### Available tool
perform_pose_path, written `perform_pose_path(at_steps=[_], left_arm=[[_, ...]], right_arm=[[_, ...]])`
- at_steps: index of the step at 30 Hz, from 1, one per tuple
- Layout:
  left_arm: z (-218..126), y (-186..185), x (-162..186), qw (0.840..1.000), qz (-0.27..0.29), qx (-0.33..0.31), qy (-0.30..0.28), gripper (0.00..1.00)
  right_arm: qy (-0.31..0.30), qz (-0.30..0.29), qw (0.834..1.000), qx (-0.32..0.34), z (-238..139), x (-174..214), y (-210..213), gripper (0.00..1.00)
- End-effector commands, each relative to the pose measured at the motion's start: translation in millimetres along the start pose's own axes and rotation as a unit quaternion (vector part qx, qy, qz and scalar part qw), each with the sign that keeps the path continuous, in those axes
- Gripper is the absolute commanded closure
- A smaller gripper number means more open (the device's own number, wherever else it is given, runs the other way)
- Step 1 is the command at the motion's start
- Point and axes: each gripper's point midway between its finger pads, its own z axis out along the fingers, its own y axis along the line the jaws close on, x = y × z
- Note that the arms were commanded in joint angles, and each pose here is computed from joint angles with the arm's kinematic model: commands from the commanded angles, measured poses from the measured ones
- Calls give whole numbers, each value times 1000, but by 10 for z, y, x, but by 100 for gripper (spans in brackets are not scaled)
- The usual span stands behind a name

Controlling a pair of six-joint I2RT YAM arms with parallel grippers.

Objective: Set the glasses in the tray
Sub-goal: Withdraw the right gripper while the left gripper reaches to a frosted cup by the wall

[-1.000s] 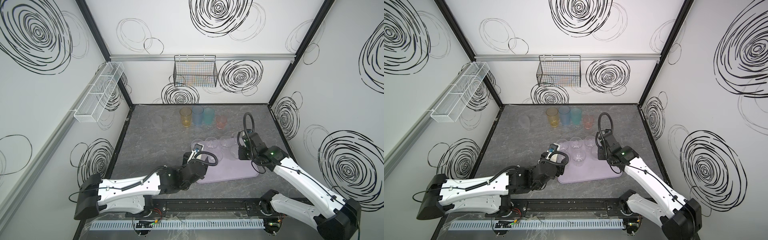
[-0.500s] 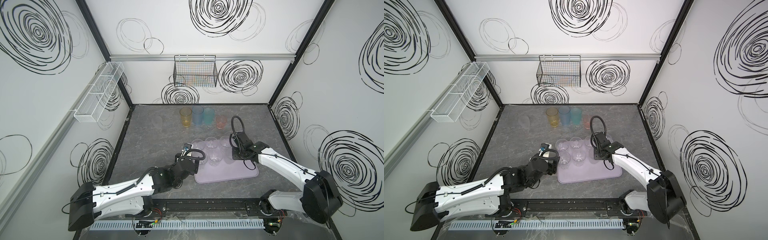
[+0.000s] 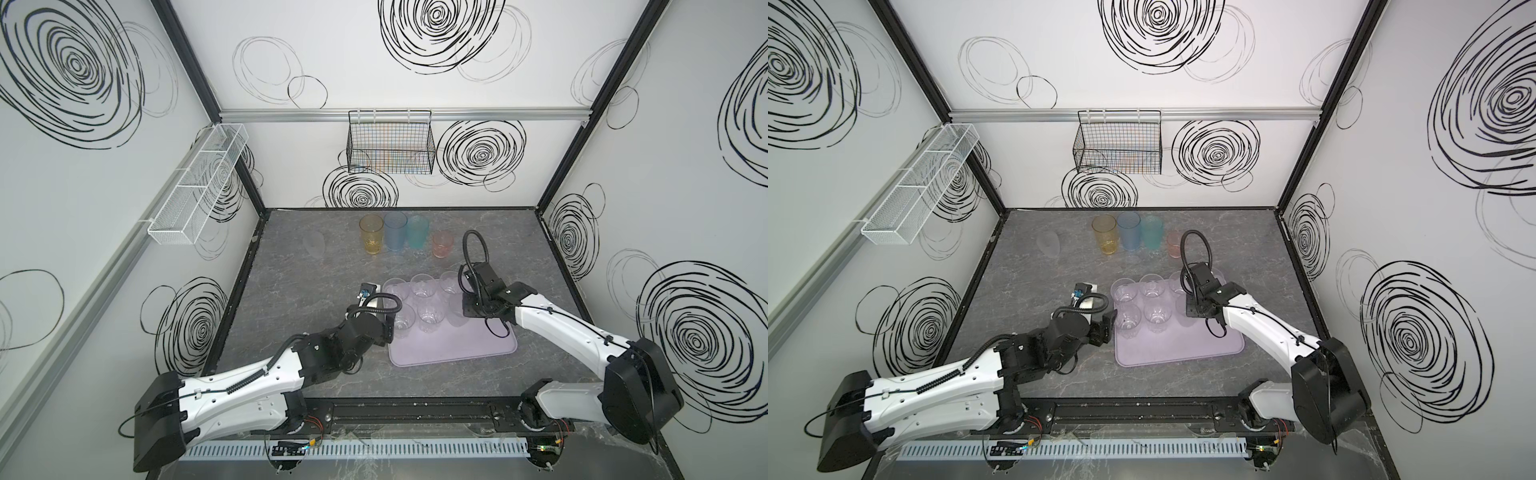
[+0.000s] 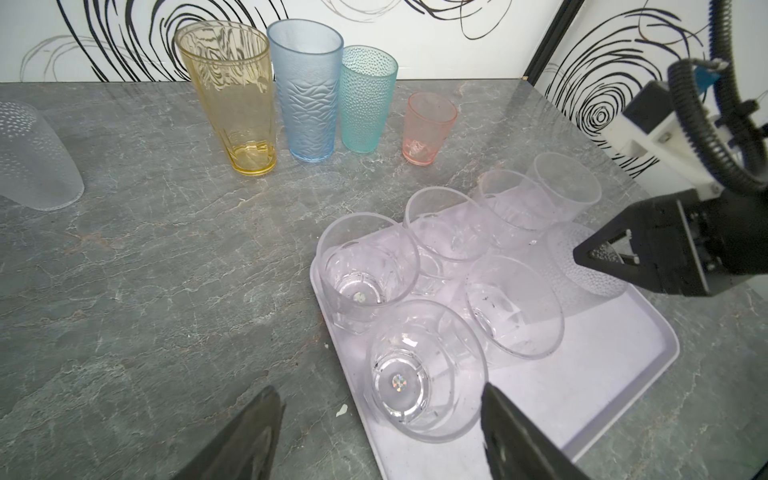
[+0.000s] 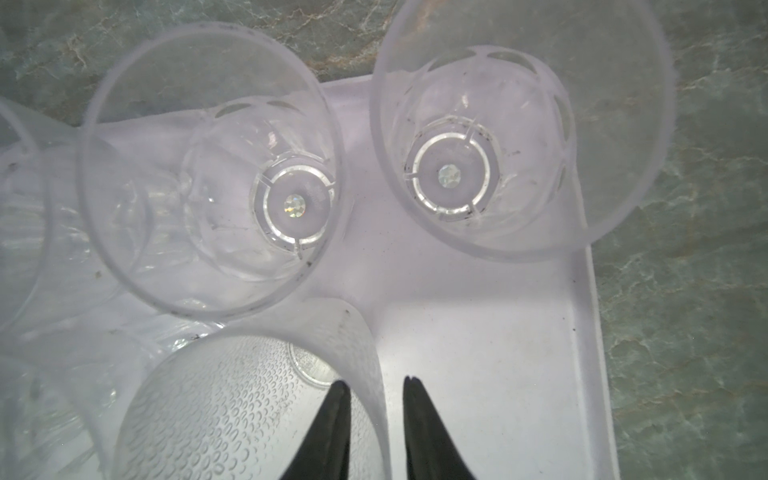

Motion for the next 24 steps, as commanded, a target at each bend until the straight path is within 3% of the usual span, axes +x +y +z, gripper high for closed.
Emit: perform_pose_path(at_steps=[1,7,13,18,24], left_arm=[[-33,82,-314,999,-25,0,-32,21],[52,682,-891,996,-62,-41,-49,22],[321,1828,-1348,978,-173,-107,-45,27],[623,2462,-1362,958,-244,-141,-45,32],[1026,2940,-1321,947,-256,-193,-23,38]], right_arm=[[-25,8,1000,-11,-262,-199,38,65],[-79,-1,995,-61,-686,-507,202,56],[-101,5,988,-121,-754,-720,522,54],[-103,-19,984,-147,-720,-797,863,53],[-93,-35,981,-167,-647,-785,1059,53]])
